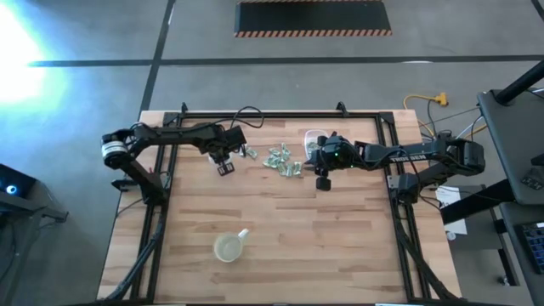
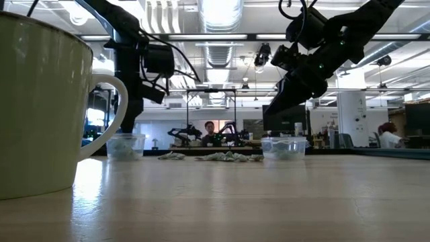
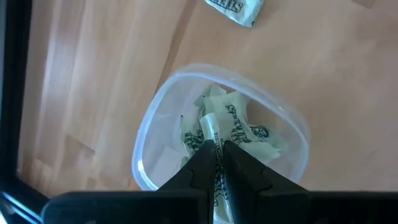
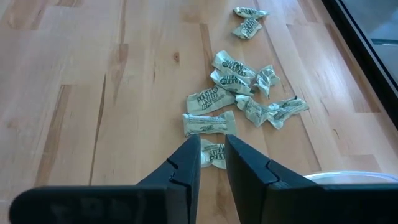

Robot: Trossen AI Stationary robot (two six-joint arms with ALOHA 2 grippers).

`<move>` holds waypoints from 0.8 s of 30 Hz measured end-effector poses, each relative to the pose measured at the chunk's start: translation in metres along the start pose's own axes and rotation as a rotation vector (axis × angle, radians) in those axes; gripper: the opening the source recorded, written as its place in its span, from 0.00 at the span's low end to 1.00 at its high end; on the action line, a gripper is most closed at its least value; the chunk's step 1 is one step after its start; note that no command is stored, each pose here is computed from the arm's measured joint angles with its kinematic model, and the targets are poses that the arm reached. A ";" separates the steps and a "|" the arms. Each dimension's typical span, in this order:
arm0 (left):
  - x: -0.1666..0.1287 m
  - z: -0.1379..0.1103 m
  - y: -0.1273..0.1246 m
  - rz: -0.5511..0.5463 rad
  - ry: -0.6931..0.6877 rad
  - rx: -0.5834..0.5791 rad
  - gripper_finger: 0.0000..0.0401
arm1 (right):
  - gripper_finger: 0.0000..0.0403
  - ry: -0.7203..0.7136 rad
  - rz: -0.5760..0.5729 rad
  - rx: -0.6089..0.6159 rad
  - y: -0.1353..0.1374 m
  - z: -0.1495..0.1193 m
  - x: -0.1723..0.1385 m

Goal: Pick and place items into bin
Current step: Put the green stevia packet into the square transparent bin, then put the green stevia packet into the rectangular transparent bin

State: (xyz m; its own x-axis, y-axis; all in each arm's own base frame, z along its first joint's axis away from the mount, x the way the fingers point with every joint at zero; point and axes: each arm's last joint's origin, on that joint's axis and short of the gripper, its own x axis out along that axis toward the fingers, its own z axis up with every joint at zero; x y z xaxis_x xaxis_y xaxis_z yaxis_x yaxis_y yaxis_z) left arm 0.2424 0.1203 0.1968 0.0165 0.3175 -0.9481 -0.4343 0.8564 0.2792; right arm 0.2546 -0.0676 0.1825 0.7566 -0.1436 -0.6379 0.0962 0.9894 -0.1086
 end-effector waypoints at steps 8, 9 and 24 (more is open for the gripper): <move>-0.004 0.000 0.001 0.010 -0.026 0.019 0.13 | 0.18 0.000 0.000 -0.002 0.000 0.000 0.000; -0.005 0.001 0.002 0.014 -0.038 0.015 0.15 | 0.18 0.000 0.000 -0.002 0.000 0.000 0.000; -0.080 -0.015 -0.005 0.003 -0.417 -0.010 0.32 | 0.17 -0.058 0.077 -0.007 0.003 0.004 0.002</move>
State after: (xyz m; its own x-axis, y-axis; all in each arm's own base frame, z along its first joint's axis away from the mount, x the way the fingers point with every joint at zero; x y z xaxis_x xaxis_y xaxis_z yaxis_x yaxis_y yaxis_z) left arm 0.2302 0.0843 0.2692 0.3777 0.4595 -0.8039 -0.4432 0.8520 0.2788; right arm 0.2591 -0.0648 0.1841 0.7980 -0.0650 -0.5991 0.0316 0.9973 -0.0660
